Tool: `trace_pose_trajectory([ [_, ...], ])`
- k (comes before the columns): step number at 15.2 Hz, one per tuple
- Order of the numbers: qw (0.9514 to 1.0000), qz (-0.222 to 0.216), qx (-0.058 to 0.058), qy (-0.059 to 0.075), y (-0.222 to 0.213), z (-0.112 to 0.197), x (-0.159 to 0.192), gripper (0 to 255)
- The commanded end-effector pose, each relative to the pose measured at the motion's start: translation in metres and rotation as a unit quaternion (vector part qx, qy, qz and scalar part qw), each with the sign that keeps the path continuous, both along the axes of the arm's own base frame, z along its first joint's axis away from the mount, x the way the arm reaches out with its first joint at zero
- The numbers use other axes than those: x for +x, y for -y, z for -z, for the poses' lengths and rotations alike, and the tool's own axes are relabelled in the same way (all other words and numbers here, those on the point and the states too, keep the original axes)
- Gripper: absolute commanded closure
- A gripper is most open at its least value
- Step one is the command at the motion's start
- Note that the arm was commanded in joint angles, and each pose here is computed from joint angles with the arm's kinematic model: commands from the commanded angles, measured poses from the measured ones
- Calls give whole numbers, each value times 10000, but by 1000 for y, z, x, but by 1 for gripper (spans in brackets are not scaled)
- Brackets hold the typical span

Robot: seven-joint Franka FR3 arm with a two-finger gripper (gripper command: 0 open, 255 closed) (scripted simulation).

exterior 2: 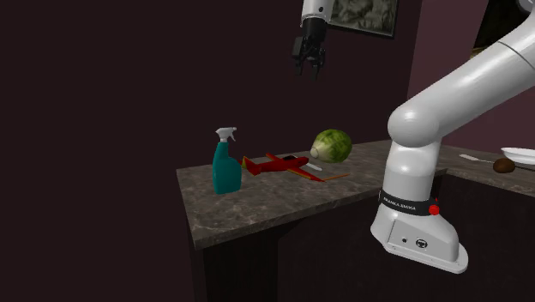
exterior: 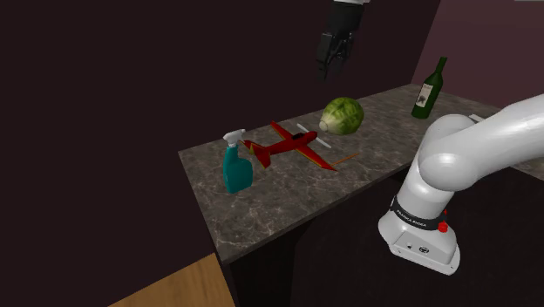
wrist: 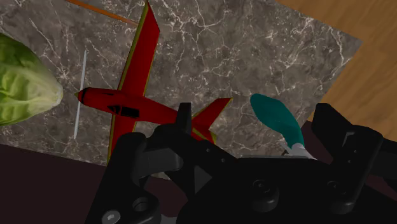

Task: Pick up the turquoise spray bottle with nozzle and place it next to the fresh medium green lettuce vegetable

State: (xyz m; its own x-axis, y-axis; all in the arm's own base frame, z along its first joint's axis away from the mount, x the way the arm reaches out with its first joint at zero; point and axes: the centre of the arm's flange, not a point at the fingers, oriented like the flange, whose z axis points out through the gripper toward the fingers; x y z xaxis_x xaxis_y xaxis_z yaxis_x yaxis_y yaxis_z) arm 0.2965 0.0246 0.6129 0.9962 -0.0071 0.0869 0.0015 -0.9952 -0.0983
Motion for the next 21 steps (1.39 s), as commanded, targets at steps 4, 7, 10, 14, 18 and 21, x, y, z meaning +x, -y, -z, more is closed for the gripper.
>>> trace_pose_trajectory([
  [4, 9978, -621, 96, 229, 5, 34, 17, 0],
  [7, 9911, -1239, 192, 457, 7, 68, 36, 0],
  [10, 9799, -1852, 286, 683, 5, 100, 56, 0],
  [14, 9582, -2656, 410, 979, -1, 142, 85, 0],
  [18, 9289, -3439, 531, 1268, -14, 182, 114, 0],
  [21, 9020, -4008, 619, 1478, -27, 210, 136, 0],
])
